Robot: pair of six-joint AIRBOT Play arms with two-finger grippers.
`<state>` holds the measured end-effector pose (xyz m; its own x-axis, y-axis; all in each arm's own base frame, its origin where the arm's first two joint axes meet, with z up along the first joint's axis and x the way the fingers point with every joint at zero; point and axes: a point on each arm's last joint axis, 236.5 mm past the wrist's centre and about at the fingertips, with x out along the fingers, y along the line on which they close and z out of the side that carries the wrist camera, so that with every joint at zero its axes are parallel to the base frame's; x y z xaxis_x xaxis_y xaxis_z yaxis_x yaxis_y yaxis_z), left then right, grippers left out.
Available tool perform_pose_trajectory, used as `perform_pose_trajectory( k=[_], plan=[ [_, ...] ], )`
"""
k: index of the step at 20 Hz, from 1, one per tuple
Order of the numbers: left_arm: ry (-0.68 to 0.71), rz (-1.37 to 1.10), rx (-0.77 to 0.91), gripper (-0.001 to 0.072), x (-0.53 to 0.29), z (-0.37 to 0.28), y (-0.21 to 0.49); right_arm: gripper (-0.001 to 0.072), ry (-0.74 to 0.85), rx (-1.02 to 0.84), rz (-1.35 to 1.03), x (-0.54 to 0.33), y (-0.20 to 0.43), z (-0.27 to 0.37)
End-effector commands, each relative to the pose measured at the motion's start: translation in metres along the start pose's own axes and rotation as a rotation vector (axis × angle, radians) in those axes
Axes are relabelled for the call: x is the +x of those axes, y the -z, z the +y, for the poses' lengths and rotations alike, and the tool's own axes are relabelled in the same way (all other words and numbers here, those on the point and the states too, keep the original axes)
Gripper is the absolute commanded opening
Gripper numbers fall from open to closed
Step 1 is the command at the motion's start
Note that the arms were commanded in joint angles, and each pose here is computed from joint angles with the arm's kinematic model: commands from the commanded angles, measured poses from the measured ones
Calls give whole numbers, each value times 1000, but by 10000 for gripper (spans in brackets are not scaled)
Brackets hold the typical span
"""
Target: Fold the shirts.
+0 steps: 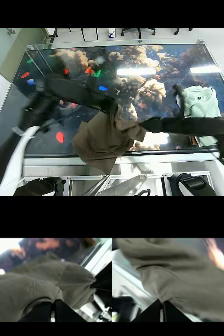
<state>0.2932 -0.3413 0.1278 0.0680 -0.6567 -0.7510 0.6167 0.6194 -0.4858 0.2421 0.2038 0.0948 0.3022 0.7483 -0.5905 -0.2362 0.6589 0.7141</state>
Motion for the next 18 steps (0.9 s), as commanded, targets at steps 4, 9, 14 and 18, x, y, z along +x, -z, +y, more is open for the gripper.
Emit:
perform_pose_trajectory(
  k=[4, 9, 14, 18],
  plan=[
    [1, 262, -238, 589, 88, 74, 57, 21, 166, 235, 92, 62, 49, -117],
    [12, 317, -402, 659, 16, 110, 64, 20, 208, 268, -43, 39, -18, -151],
    [-7, 328, -527, 659, -16, 106, 137, 21, 231, 269, -80, 29, -42, -172],
    [-58, 427, -661, 659, -10, 98, 232, 20, 260, 292, -72, 39, -41, -193]
  ],
)
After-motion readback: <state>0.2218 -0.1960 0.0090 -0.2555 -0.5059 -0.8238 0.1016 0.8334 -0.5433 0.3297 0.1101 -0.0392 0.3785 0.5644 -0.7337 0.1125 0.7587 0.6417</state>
